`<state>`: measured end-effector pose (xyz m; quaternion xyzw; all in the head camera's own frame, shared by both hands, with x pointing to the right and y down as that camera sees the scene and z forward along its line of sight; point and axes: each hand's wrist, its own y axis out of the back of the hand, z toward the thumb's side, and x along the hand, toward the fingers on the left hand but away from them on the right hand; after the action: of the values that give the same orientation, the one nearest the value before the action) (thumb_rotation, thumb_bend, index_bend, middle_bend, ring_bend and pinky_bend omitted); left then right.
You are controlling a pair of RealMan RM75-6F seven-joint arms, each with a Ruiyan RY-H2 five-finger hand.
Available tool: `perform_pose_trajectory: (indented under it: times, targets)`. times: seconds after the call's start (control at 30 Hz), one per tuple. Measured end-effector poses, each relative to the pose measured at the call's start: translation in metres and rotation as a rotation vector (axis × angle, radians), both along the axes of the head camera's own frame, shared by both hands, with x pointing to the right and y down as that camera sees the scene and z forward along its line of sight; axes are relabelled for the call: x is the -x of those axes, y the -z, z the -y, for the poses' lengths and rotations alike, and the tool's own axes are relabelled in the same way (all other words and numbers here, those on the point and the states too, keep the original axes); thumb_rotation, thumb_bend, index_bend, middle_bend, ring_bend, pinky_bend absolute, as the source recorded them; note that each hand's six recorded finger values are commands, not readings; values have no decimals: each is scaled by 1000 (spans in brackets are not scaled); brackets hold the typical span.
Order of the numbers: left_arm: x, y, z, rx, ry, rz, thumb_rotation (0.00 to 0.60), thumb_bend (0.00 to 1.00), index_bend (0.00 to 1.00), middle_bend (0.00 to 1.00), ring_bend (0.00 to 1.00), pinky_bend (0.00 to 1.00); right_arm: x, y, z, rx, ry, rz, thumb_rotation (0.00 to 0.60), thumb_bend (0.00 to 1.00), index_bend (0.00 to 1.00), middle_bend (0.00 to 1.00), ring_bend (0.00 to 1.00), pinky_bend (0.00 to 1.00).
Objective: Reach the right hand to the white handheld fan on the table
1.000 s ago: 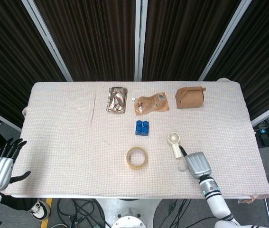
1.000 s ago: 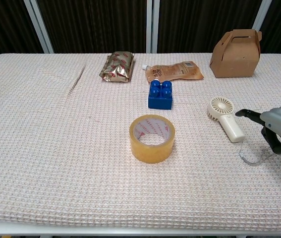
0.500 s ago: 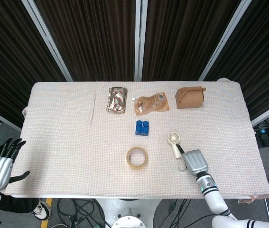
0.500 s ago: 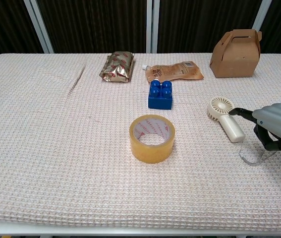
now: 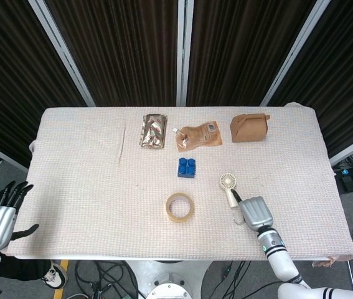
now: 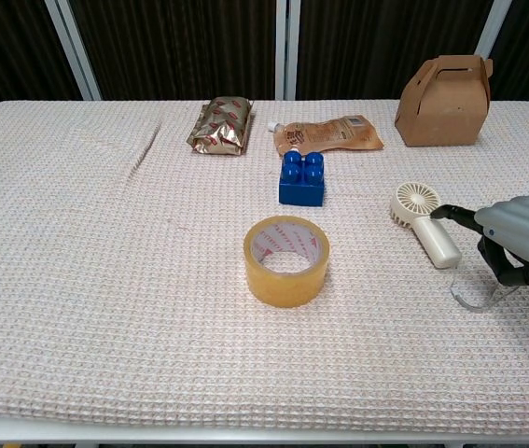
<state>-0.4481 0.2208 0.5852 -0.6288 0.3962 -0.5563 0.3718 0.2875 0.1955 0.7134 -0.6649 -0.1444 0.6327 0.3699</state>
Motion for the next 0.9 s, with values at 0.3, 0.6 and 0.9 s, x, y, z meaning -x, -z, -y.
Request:
perform_pose_trajectory:
  times: [0.3,0.6,0.9]
  targets:
    - [1,0,0,0,1,2,600,0,123,85,9,157,0,-4,-2,20,-1,-14,600,1000,0,903,784,619]
    - [1,0,0,-2,1,1,600,0,123,85,9,157,0,-10,-9,46,1,-20,600,1000,0,903,784,619]
    - [1,1,0,-4,2,1,600,0,123,85,9,157,-1,-9,-5,35,-11,-7,600,1000,0,903,784,619]
